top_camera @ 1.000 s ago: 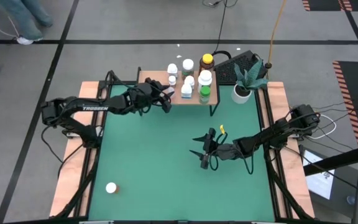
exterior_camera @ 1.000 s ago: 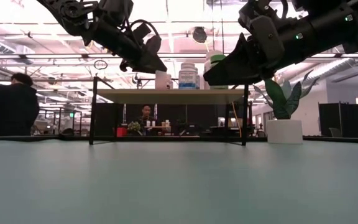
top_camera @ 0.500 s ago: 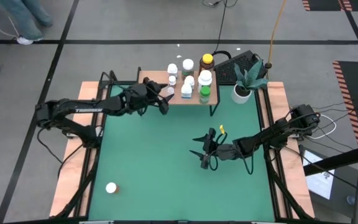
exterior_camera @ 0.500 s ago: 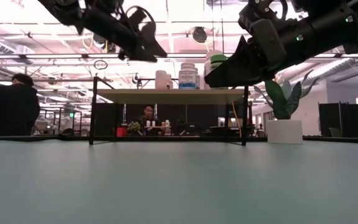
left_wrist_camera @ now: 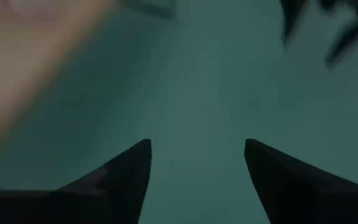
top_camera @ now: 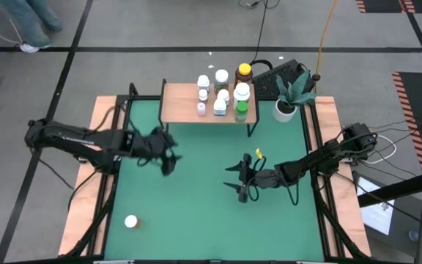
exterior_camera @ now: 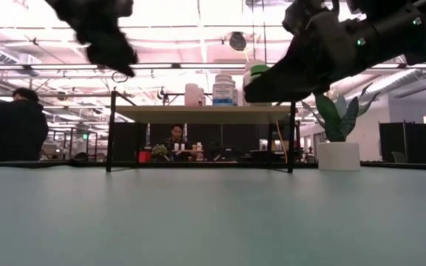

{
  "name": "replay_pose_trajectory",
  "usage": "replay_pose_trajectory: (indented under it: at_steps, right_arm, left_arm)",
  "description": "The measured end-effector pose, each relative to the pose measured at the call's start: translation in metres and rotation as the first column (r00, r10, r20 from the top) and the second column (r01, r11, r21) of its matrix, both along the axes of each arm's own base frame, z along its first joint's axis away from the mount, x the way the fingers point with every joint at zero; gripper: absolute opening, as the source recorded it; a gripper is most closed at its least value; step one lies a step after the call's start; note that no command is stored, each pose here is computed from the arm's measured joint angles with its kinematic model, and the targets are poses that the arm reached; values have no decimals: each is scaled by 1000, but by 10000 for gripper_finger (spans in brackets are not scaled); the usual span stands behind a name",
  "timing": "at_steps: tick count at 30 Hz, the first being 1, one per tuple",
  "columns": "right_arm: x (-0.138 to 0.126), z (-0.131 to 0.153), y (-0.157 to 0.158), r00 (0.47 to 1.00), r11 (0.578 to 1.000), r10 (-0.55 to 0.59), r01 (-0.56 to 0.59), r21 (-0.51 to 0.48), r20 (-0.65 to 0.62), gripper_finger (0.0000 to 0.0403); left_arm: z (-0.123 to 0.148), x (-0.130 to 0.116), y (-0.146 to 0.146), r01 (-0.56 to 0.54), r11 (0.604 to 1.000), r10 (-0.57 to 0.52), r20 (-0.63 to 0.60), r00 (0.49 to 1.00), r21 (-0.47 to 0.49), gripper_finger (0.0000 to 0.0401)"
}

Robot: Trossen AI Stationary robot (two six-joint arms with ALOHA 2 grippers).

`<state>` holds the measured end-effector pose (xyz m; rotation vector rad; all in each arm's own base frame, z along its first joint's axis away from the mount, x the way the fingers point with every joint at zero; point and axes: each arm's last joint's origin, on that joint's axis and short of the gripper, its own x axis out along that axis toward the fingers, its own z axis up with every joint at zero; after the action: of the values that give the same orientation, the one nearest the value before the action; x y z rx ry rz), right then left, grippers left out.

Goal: Pick and place medicine bottles onto shelf by color
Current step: Put the orange pill bottle on the shelf

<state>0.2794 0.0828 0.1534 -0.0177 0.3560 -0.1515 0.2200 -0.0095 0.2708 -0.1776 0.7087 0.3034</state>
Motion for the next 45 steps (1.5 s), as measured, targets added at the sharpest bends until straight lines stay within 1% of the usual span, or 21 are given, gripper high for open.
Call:
replay_pose_trajectory:
  at_steps: [3, 6, 9, 11, 14, 15, 19, 23, 25, 27, 31, 33, 35, 38, 42, 45]
  right_arm:
    - [1, 3, 2, 999, 999, 47, -47, 21, 26, 247]
    - [2, 4, 2, 998, 999, 47, -47, 25, 38, 247]
    - [1, 4, 2, 998, 998, 42, -43, 37, 37, 247]
    - [1, 4, 2, 998, 998, 41, -42, 39, 38, 247]
    - [2, 4, 2, 998, 998, 40, -42, 42, 44, 247]
    - [2, 5, 2, 998, 998, 40, -42, 43, 48, 247]
    - [3, 7, 2, 996, 998, 39, -43, 52, 75, 247]
    - [3, 8, 3, 996, 997, 40, -45, 55, 86, 247]
    - [3, 8, 3, 996, 997, 40, -45, 55, 85, 247]
    - [3, 8, 3, 996, 997, 40, -45, 55, 85, 247]
    - [3, 8, 3, 996, 998, 40, -44, 54, 82, 247]
    - [3, 8, 3, 996, 998, 40, -44, 54, 80, 247]
    - [3, 7, 3, 996, 998, 40, -44, 53, 79, 247]
    - [3, 7, 3, 996, 998, 40, -44, 53, 79, 247]
    - [3, 7, 3, 996, 998, 40, -44, 53, 79, 247]
    - [3, 7, 3, 996, 998, 40, -44, 53, 79, 247]
  left_arm:
    - [-12, -4, -30, 22, 997, -28, -83, 996, -75, 235]
    - [-20, -10, -62, 33, 985, -53, -116, 992, -167, 214]
    - [-28, -21, -98, 39, 967, -80, -156, 984, -253, 198]
    - [-34, -31, -117, 18, 954, -79, -193, 978, -298, 190]
    - [-41, -48, -136, -68, 933, -30, -263, 964, -354, 183]
    - [-43, -54, -140, -100, 922, -14, -290, 957, -374, 182]
    - [-46, -73, -156, -218, 855, 23, -385, 923, -471, 182]
    - [-46, -88, -168, -310, 782, 15, -480, 877, -541, 182]
    - [-46, -94, -172, -339, 760, 5, -517, 856, -555, 182]
    - [-47, -100, -175, -346, 762, -1, -535, 845, -548, 182]
    - [-49, -108, -172, -373, 789, 33, -573, 819, -487, 182]
    - [-50, -110, -169, -403, 791, 67, -591, 804, -459, 182]
    - [-50, -110, -169, -418, 788, 81, -596, 799, -453, 182]
    - [-50, -110, -168, -397, 800, 67, -590, 805, -450, 182]
    - [-50, -109, -168, -357, 823, 64, -554, 830, -441, 182]
    - [-50, -108, -167, -312, 850, 63, -506, 860, -425, 182]
